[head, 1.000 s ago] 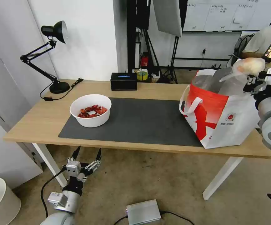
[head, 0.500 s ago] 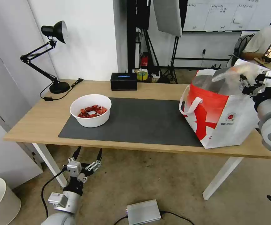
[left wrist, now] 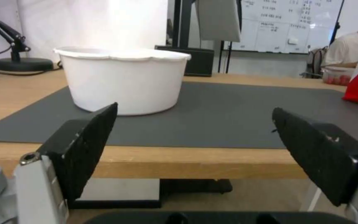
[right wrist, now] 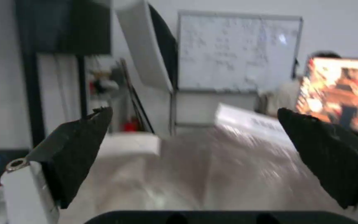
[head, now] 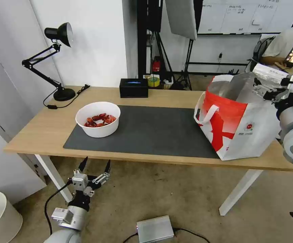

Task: Pick up the trash from the table and place it into the takeout bag.

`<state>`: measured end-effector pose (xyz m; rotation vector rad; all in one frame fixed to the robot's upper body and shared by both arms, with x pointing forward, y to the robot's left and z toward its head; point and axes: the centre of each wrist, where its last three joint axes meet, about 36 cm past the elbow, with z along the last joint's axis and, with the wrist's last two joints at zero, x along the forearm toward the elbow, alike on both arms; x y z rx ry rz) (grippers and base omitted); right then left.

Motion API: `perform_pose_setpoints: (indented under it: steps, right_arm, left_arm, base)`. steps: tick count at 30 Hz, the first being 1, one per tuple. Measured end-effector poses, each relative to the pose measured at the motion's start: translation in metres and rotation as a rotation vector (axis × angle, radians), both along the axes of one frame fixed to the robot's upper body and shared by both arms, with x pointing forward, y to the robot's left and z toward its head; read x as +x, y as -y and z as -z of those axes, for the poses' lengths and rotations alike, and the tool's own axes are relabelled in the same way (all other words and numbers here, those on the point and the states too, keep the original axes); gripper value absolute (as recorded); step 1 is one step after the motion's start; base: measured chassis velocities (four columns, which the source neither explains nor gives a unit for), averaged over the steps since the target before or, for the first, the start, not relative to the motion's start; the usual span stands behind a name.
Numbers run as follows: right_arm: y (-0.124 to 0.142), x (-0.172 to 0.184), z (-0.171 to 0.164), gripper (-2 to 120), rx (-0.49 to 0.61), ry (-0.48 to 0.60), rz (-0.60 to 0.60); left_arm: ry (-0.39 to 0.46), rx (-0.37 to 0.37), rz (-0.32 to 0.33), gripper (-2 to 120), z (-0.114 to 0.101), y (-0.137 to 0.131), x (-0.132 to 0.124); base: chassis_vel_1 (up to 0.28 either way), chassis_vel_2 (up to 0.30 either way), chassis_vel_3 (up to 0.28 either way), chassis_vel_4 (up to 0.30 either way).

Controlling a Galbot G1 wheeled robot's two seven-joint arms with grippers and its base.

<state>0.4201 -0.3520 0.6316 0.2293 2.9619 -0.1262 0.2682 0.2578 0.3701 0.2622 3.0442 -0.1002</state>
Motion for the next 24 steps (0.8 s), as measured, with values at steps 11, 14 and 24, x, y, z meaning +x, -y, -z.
perform_pose_setpoints:
  steps: [11,14,24]
  right_arm:
    - [-0.020,-0.012,0.022,100,-0.011,0.216,-0.213]
    - [-0.032,-0.017,0.034,100,-0.018,0.260,-0.295]
    - [-0.069,-0.040,0.100,100,-0.022,0.259,-0.412]
  left_arm:
    - [0.007,0.006,-0.006,100,-0.003,-0.002,-0.001]
    - [0.013,0.007,-0.007,100,-0.005,-0.003,0.000]
    - [0.034,0.010,-0.030,100,-0.012,-0.006,0.004]
  base:
    - [0.000,0.000,0.000,0.000]
    - [0.000,0.000,0.000,0.000]
    - [0.000,0.000,0.000,0.000]
